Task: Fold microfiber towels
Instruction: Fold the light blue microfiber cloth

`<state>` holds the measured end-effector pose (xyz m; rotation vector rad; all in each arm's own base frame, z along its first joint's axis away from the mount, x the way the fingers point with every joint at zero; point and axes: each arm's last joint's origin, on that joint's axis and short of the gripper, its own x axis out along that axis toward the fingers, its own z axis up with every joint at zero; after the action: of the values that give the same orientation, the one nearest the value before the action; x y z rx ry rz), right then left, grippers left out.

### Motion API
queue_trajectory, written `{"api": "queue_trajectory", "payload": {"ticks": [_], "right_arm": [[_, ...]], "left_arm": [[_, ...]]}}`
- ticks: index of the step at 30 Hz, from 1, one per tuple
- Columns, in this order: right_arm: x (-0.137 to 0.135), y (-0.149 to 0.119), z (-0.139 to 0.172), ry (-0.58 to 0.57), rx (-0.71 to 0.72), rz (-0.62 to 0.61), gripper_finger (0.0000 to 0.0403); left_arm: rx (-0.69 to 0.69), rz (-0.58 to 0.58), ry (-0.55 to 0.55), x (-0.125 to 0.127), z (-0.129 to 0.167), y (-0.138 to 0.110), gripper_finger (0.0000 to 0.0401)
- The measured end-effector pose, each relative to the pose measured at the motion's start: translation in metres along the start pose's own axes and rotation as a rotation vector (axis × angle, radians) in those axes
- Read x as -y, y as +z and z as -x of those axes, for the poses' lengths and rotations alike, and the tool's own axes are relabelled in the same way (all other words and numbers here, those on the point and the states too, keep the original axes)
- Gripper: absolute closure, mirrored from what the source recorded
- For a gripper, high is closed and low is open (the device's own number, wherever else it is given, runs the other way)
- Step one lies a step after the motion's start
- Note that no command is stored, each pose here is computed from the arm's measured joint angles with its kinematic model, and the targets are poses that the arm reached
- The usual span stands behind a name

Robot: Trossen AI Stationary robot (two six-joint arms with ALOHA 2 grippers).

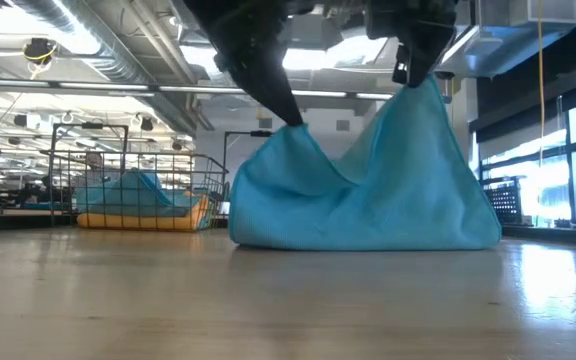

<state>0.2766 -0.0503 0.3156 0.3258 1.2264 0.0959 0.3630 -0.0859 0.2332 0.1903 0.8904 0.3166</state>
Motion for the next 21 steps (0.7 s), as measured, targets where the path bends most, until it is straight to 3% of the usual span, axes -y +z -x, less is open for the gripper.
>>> {"api": "queue_trajectory", "payload": {"ticks": [7, 12, 15, 21], "right_arm": [[-0.001, -0.005, 0.0, 0.036, -0.054, -0.031, 0.0397], [-0.003, -0.013, 0.001, 0.06, -0.129, -0.142, 0.0397], [-0.009, -0.012, -0.001, 0.088, -0.132, -0.148, 0.0397], [-0.001, -0.016, -0.024, -0.028, -0.118, -0.111, 0.0397]], "left_arm": [[-0.056, 0.006, 0.027, -0.023, 0.0, -0.001, 0.0401], [-0.077, 0.015, -0.015, -0.029, -0.007, -0.001, 0.0401], [-0.078, 0.012, -0.03, -0.029, -0.007, 0.0, 0.0401], [-0.099, -0.035, 0.006, -0.046, -0.018, -0.001, 0.0401]]}}
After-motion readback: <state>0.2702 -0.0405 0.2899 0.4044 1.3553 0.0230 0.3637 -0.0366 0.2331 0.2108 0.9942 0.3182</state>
